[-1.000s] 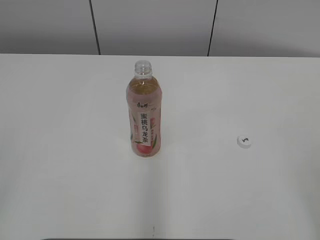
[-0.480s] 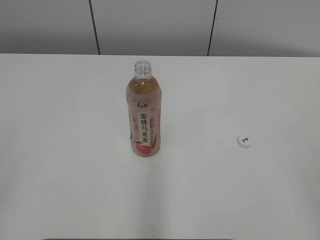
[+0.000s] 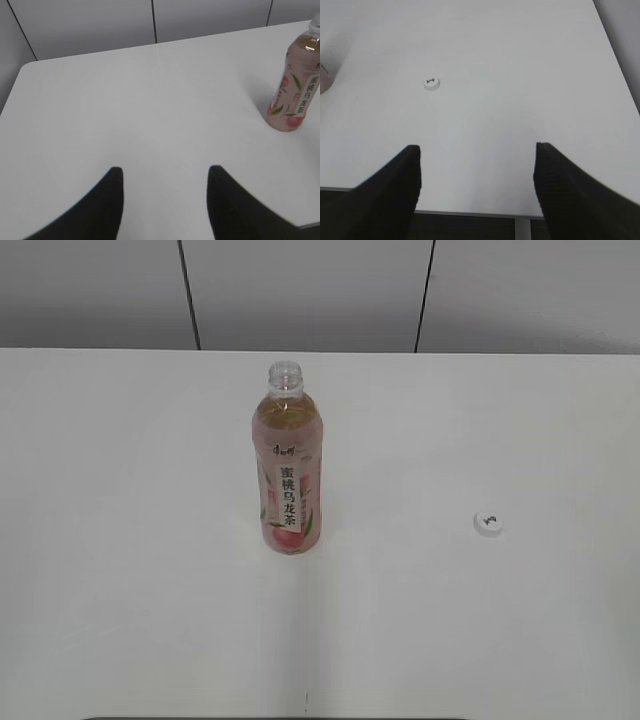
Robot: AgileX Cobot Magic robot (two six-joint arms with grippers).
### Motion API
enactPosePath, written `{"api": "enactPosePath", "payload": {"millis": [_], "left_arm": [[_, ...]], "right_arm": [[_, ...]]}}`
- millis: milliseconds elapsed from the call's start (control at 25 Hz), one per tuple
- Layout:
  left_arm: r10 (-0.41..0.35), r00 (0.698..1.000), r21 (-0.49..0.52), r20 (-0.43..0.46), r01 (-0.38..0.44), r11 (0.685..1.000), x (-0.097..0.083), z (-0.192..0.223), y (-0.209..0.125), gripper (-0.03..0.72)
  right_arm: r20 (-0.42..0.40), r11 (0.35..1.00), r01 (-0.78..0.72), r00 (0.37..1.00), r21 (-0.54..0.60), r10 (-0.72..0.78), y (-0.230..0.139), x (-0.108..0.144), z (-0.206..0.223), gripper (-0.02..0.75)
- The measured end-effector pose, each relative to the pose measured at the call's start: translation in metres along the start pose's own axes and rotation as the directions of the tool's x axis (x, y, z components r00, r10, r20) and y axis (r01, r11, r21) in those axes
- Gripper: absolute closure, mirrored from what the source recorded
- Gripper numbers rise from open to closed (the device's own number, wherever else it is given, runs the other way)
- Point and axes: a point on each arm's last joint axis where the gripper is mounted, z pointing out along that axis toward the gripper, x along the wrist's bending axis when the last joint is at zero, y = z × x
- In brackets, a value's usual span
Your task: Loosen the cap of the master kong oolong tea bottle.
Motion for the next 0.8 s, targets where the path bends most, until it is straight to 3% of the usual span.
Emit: {"api": "enactPosePath", "payload": {"millis": [800], "left_arm": [[-0.049,0.991,-0.001,-0.127,0.049,0.999,-0.0015,-0.0002,-0.0002,0.408]], "right_arm": [[0.001,1.0,-0.001,1.0,0.0,0.001,0.0,0.0,0.0,0.204]]}}
